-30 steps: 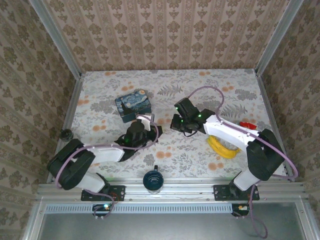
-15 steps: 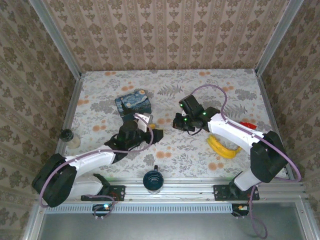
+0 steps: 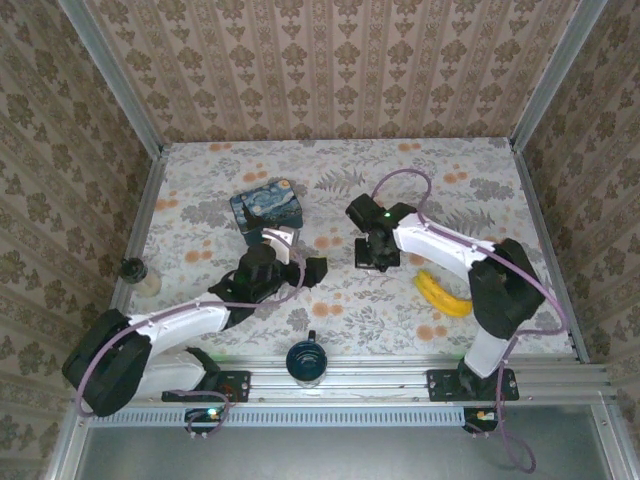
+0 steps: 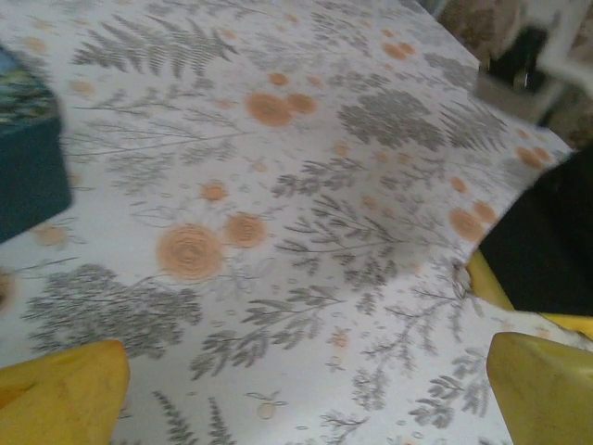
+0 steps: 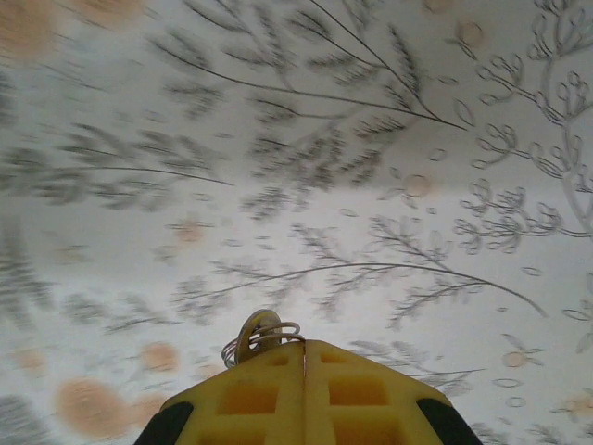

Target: Unlock a padlock with a key

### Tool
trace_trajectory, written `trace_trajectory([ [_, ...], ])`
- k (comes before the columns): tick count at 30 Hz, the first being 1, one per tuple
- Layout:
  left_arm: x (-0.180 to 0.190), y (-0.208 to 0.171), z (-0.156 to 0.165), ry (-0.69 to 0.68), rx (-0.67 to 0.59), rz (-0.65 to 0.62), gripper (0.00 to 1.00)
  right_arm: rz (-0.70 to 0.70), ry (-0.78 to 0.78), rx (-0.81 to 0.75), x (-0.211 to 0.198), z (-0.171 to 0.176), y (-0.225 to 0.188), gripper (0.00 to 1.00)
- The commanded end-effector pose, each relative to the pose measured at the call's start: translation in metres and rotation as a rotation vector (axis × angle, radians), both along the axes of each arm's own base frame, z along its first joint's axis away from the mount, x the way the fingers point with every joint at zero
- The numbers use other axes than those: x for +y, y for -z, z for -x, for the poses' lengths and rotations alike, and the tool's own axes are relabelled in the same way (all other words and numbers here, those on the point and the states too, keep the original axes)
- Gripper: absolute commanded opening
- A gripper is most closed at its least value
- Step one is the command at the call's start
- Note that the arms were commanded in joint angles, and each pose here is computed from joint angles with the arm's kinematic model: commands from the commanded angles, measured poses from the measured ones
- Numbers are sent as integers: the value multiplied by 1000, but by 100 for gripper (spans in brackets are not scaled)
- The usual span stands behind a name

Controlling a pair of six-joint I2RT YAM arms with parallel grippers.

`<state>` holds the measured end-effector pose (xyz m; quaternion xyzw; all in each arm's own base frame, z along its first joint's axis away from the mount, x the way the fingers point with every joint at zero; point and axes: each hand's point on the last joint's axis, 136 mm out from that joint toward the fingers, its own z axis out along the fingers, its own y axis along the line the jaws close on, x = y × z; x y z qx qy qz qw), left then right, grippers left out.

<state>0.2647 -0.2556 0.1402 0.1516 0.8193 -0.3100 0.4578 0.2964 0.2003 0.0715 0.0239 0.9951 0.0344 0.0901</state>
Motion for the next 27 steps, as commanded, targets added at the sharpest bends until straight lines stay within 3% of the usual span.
trace_trajectory([
  [1,28,5,-7,-119,17,-35,100,129,-47,24,-9,1,6,0],
  [11,70,3,-9,-255,22,-72,100,158,-188,112,36,17,34,10],
  [17,79,3,-10,-278,37,-75,100,82,-245,135,65,34,30,30],
  [20,80,2,-12,-279,40,-73,100,9,-248,123,74,37,19,30],
  [27,80,0,-13,-275,37,-72,100,24,-210,74,51,24,3,29],
])
